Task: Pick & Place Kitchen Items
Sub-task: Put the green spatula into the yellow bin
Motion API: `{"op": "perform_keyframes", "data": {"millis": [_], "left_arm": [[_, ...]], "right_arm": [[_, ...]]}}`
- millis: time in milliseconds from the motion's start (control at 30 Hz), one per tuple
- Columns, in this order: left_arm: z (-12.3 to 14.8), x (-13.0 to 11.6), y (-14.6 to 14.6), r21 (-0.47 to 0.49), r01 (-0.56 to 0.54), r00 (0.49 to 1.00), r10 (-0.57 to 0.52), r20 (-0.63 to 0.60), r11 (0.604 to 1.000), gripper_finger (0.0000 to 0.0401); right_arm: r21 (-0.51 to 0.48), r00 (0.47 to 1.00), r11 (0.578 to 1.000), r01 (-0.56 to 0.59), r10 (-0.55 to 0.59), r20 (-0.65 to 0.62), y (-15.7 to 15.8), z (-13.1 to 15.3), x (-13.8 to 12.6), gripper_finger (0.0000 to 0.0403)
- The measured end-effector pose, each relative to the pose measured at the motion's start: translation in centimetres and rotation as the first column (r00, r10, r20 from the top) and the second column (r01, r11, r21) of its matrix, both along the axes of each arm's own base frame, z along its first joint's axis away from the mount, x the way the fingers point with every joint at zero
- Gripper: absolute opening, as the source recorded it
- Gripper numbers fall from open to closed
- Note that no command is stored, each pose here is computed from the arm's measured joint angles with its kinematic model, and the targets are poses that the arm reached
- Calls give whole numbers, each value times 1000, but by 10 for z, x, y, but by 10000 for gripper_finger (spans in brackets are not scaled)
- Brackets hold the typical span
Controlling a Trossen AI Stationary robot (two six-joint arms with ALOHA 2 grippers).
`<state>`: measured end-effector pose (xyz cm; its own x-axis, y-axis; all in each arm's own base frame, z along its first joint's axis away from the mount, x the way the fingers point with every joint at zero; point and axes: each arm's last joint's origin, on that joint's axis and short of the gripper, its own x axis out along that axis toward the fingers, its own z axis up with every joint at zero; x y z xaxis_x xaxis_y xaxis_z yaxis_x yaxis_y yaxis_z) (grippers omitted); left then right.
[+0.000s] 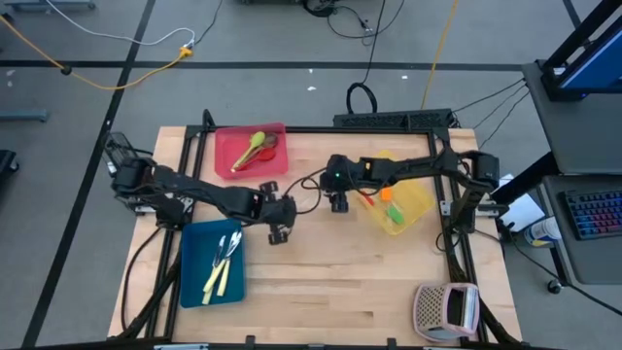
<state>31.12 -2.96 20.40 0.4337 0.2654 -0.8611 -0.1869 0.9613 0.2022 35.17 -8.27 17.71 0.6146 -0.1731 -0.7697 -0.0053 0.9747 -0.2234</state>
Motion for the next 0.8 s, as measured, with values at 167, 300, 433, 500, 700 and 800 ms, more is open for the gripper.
{"op": "perform_keyframes", "data": {"millis": [167, 300, 433, 500, 700, 800], "left_arm": [[15, -19, -2, 54, -115, 993, 116, -20, 992, 11], [22, -30, -10, 59, -144, 989, 146, -25, 988, 6], [28, -39, -24, 45, -122, 992, 123, -13, 991, 7], [31, -42, -31, 41, -96, 995, 96, -4, 995, 13], [32, -46, -45, 36, -55, 998, 54, 8, 998, 3], [33, -46, -48, 34, -45, 999, 45, 20, 998, 10]], "right_arm": [[-8, 1000, 1000, 1, -1, 11, -7, 1, -1, 270], [-7, 999, 999, 39, -39, 11, -21, -6, -1, 270], [89, 999, 995, 39, -39, -5, -33, -22, -2, 270], [75, 999, 997, 17, -14, -33, -37, -31, -2, 270], [37, 997, 998, -45, 47, -60, -40, -45, 1, 270], [56, 997, 998, -20, 24, -68, -48, -50, -1, 270]]}}
